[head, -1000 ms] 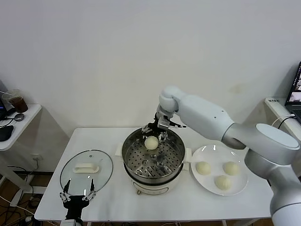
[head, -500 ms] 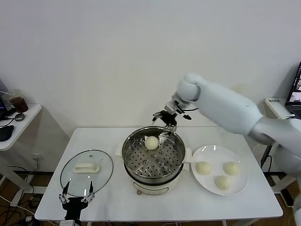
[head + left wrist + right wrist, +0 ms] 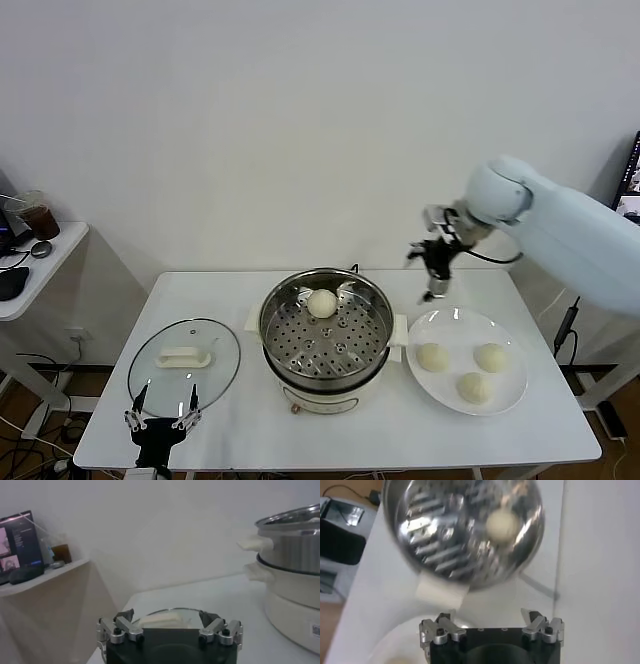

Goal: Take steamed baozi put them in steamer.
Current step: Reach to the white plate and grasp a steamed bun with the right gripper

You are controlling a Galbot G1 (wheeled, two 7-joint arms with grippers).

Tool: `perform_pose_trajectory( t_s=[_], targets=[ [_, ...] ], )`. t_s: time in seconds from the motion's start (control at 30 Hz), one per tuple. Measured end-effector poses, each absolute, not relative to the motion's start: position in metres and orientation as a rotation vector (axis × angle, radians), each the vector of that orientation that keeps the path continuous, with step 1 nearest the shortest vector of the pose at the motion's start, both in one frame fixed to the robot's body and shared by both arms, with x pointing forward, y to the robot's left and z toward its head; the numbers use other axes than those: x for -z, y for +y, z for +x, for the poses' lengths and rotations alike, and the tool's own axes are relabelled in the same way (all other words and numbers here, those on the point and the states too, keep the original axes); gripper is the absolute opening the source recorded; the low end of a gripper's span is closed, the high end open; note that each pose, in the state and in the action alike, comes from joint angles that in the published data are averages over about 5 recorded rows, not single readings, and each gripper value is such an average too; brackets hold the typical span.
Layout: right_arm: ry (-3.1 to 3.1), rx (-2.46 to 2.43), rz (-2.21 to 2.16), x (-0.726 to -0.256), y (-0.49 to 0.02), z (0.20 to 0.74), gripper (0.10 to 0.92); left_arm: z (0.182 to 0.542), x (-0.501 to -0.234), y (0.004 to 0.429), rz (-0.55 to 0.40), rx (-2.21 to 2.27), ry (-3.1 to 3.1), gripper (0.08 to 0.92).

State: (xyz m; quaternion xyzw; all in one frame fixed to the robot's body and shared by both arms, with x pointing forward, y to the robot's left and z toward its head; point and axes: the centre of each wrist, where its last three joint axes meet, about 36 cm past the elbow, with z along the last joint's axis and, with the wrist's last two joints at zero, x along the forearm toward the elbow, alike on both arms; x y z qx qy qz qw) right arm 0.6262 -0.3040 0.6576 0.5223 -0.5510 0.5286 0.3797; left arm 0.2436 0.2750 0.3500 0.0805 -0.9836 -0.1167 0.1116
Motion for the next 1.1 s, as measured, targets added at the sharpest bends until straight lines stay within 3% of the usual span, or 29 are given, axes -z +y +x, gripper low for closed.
perform_pose_trajectory(
  t_s=[0.57, 1.1],
  targets=[
    [-1.339, -1.291, 1.236, -0.545, -0.321, 0.610, 0.823, 0.240, -0.352, 0.279, 0.255, 0.325, -2.870, 0.823],
    [-1.343, -1.241, 1.223, -0.485, -0.306, 0.624, 0.823, 0.241, -0.349, 0.281, 0.260, 0.320, -2.861, 0.823]
  ],
)
